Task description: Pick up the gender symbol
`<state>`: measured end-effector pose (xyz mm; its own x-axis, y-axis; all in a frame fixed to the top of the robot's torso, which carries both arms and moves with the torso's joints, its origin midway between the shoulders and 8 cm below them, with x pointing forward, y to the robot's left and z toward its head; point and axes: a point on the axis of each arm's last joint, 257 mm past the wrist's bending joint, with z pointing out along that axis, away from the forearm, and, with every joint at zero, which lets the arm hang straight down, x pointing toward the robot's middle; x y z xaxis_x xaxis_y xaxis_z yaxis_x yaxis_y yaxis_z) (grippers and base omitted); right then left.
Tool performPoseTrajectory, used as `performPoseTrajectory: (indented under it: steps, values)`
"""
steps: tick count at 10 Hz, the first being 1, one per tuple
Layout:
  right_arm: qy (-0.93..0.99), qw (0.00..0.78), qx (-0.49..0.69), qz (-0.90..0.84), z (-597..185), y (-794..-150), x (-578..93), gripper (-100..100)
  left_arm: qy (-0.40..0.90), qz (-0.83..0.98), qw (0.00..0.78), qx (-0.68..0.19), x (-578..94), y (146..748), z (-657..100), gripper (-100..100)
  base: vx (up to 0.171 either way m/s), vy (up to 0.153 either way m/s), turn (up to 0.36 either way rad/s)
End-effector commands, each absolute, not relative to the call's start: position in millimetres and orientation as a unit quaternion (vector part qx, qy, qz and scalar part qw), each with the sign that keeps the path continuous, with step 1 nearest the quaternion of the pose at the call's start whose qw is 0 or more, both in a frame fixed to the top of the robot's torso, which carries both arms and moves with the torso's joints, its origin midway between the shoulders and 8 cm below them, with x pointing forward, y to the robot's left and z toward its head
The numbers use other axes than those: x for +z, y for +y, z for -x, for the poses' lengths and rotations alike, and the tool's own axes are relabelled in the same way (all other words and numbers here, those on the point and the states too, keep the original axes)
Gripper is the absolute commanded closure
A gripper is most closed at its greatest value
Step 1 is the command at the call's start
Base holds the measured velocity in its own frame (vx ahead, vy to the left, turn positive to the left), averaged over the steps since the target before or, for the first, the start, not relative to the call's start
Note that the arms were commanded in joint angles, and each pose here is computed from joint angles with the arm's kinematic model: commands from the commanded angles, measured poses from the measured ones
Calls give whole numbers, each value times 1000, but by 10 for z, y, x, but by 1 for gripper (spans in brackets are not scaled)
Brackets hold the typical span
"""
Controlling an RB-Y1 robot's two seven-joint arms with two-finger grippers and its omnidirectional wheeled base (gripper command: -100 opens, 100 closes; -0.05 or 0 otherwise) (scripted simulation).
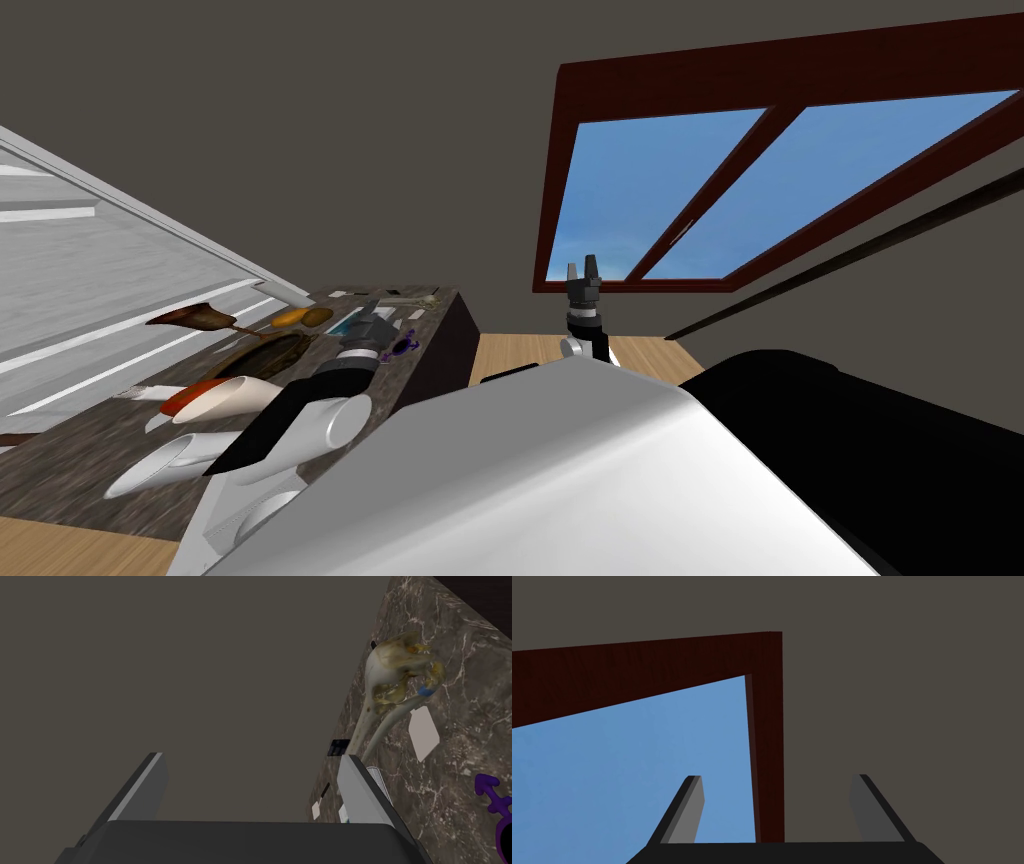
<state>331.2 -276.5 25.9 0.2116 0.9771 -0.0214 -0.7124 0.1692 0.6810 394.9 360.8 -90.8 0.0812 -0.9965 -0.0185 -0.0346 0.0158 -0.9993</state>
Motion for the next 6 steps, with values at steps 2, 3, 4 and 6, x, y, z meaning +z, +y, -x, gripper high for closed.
performPoseTrajectory:
  steps: [2,3,4,6]
  values:
    - [238,727,581,-279,-3312,-2765,259,0,500,548,492,-455,-1050,3677,-3921,-100,5,0,-21]
    - [238,727,581,-279,-3312,-2765,259,0,505,554,486,-449,-1111,3677,-3914,-100,14,2,-17]
    - [238,727,581,-279,-3312,-2765,259,0,509,559,481,-444,-1159,3678,-3907,-100,8,2,5]
    - [238,727,581,-279,-3312,-2765,259,0,514,581,459,-433,-1292,3748,-3868,-100,20,4,-26]
